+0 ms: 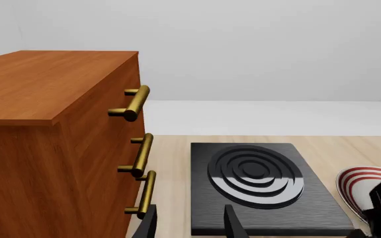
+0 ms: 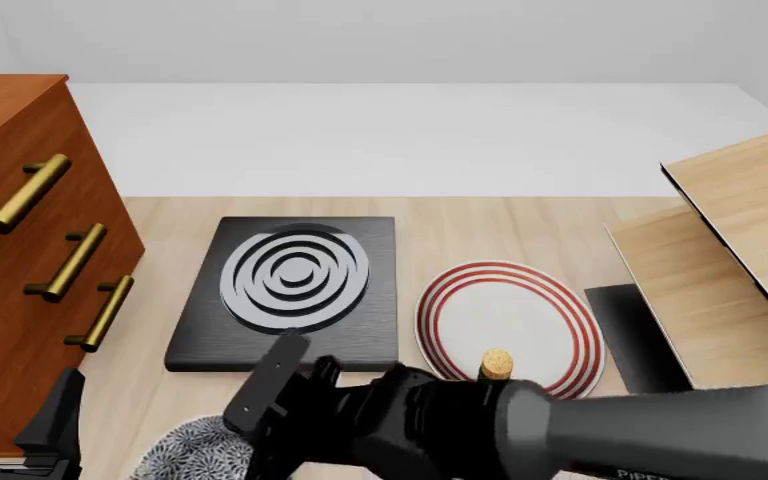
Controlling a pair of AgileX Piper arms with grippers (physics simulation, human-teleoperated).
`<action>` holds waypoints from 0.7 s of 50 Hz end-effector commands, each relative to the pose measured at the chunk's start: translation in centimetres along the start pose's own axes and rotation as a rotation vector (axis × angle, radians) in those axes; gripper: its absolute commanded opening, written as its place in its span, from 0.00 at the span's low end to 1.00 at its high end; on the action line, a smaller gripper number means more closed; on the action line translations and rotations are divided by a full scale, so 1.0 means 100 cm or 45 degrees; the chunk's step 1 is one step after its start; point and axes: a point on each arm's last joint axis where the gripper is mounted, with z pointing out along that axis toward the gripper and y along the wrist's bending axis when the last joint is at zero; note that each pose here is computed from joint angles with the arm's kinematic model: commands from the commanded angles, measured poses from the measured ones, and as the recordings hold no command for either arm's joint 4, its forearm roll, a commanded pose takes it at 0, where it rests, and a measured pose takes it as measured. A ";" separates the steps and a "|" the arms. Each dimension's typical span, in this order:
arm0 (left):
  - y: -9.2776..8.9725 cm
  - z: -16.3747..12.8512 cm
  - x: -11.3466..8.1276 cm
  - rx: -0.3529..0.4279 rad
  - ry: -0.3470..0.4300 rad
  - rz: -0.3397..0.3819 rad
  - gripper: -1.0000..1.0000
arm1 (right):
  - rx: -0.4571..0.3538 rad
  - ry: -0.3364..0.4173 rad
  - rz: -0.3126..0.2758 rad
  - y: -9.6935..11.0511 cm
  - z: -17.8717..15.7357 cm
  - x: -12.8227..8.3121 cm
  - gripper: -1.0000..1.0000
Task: Pick up the akita bowl and put it on the plate.
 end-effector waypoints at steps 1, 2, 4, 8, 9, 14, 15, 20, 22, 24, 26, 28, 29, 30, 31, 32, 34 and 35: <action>0.000 0.000 0.000 0.000 0.000 0.000 1.00 | 0.038 -0.063 -0.058 -0.013 -0.027 -0.019 0.00; 0.000 0.000 0.000 0.000 0.000 0.000 1.00 | 0.042 -0.069 -0.059 -0.014 -0.030 -0.021 0.00; 0.000 0.000 0.000 0.000 0.000 0.000 1.00 | 0.048 -0.087 -0.061 -0.016 -0.036 -0.026 0.00; 0.000 0.000 0.000 0.000 0.000 0.000 1.00 | 0.064 -0.129 -0.060 -0.020 -0.051 -0.037 0.00; 0.000 0.000 0.000 0.000 0.000 0.000 1.00 | 0.067 -0.143 -0.057 -0.021 -0.054 -0.040 0.00; 0.000 0.000 0.000 0.000 0.000 0.000 1.00 | 0.084 -0.193 -0.031 -0.026 -0.070 -0.051 0.00; 0.000 0.000 0.000 0.000 0.000 0.000 1.00 | 0.088 -0.200 -0.026 -0.028 -0.073 -0.053 0.00; 0.000 0.000 -0.001 0.005 -0.001 0.000 1.00 | 0.108 -0.228 -0.006 -0.034 -0.084 -0.059 0.00; 0.000 -0.001 0.000 0.011 0.000 0.000 1.00 | 0.123 -0.246 0.004 -0.038 -0.090 -0.061 0.00; -0.001 -0.002 0.000 0.011 0.000 0.000 1.00 | 0.126 -0.255 0.013 -0.039 -0.093 -0.063 0.00; -0.001 -0.002 0.000 0.013 0.000 0.000 1.00 | 0.135 -0.267 0.017 -0.042 -0.099 -0.065 0.00; -0.001 -0.002 0.000 0.013 0.000 0.000 1.00 | 0.142 -0.278 0.022 -0.044 -0.103 -0.067 0.00; -0.001 -0.002 0.000 0.013 0.000 0.000 1.00 | 0.164 -0.294 0.021 -0.050 -0.109 -0.069 0.00; -0.001 -0.002 0.000 0.013 0.000 0.000 1.00 | 0.180 -0.306 0.030 -0.054 -0.114 -0.071 0.00; -0.001 -0.002 0.000 0.013 0.000 0.000 1.00 | 0.185 -0.307 0.031 -0.056 -0.114 -0.071 0.00; -0.001 -0.002 0.000 0.013 0.000 0.000 1.00 | 0.193 -0.307 0.037 -0.058 -0.115 -0.072 0.00; -0.001 -0.002 0.000 0.013 0.000 0.000 1.00 | 0.214 -0.318 0.056 -0.065 -0.119 -0.073 0.00; -0.001 -0.002 0.000 0.013 0.000 0.000 1.00 | 0.226 -0.327 0.072 -0.069 -0.122 -0.074 0.00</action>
